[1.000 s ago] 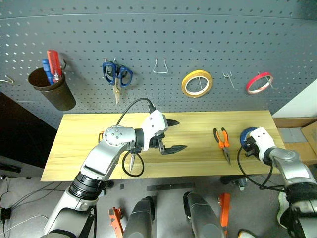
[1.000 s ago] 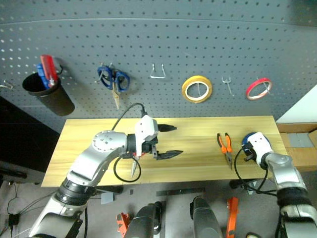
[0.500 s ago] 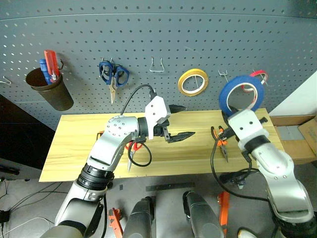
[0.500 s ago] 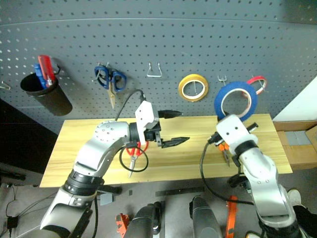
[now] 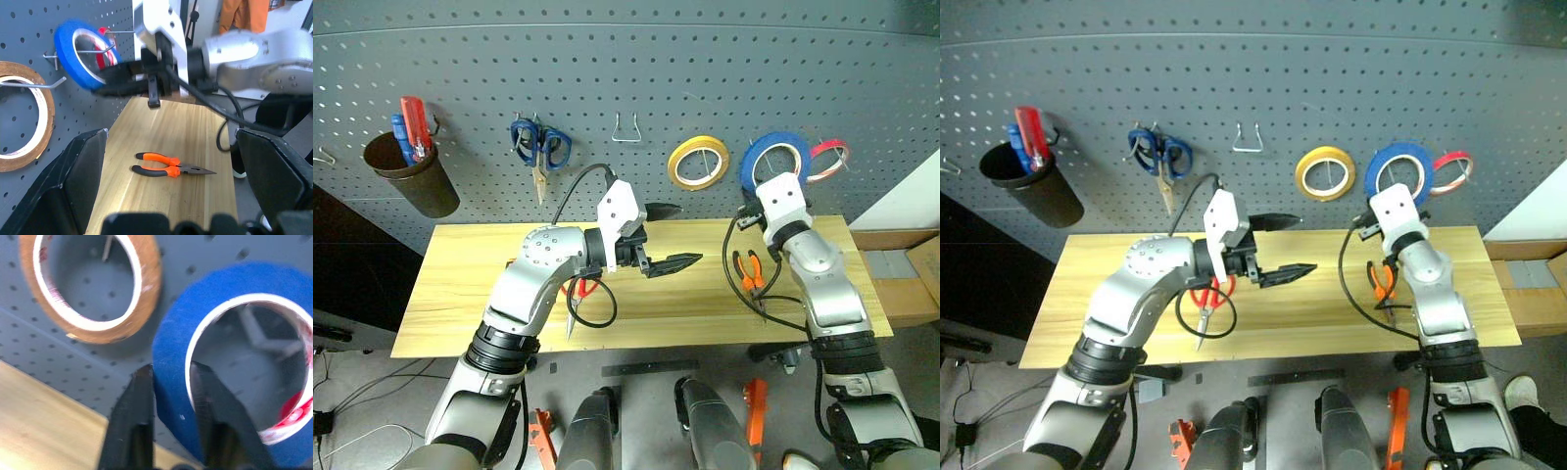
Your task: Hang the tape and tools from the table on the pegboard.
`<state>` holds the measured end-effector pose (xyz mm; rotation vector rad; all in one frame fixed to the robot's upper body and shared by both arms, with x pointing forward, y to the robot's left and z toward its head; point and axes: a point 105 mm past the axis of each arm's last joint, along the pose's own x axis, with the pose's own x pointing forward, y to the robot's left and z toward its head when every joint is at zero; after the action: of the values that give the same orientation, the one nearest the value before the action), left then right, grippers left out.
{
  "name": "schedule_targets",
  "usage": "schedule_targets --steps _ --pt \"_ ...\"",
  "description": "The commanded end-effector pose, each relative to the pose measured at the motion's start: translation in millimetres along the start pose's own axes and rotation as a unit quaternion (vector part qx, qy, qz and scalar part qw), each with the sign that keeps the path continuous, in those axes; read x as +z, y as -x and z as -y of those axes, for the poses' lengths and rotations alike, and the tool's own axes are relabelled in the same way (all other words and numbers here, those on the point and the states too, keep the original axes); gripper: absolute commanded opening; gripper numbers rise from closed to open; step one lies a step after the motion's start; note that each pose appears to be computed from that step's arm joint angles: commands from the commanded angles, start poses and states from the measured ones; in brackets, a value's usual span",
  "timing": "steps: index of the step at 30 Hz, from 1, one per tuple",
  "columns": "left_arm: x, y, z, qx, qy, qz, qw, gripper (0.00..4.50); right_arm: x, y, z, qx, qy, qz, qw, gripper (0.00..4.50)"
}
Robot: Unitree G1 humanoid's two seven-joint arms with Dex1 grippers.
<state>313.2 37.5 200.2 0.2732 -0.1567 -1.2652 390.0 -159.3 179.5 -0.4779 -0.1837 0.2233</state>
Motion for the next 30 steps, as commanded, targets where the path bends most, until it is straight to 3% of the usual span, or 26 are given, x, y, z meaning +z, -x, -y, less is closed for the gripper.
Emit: schedule_targets --steps 1,5,7,10,14,17,24,30 --pt "8 6 -2 0.009 -0.017 0.012 1.0 4.5 22 15 -3 -0.002 0.02 0.05 0.999 2.38" --pt "1 11 -9 0.022 -0.017 -0.002 1.0 4.5 26 40 -19 0.007 0.043 0.052 0.998 3.81" --pt "-7 17 -14 0.03 -0.02 -0.019 0.999 4.5 13 51 -26 -0.001 0.016 0.009 1.0 4.49" --pt "-22 27 -18 0.023 -0.046 -0.06 0.997 4.5 -15 59 -30 -0.024 -0.054 -0.075 0.995 4.49" --pt "-39 44 -11 -0.023 -0.027 -0.103 0.994 4.5 -64 61 -33 -0.052 -0.203 -0.229 0.951 4.49" --pt "-44 50 -7 -0.043 -0.021 -0.125 0.991 4.5 -86 53 -27 -0.056 -0.221 -0.292 0.929 4.49" --pt "-50 51 -4 -0.038 -0.03 -0.141 0.989 4.5 -137 39 -17 -0.063 -0.232 -0.373 0.896 4.49" --pt "-49 50 -3 -0.034 -0.026 -0.137 0.99 4.5 -151 29 -25 -0.047 -0.247 -0.393 0.885 4.49"
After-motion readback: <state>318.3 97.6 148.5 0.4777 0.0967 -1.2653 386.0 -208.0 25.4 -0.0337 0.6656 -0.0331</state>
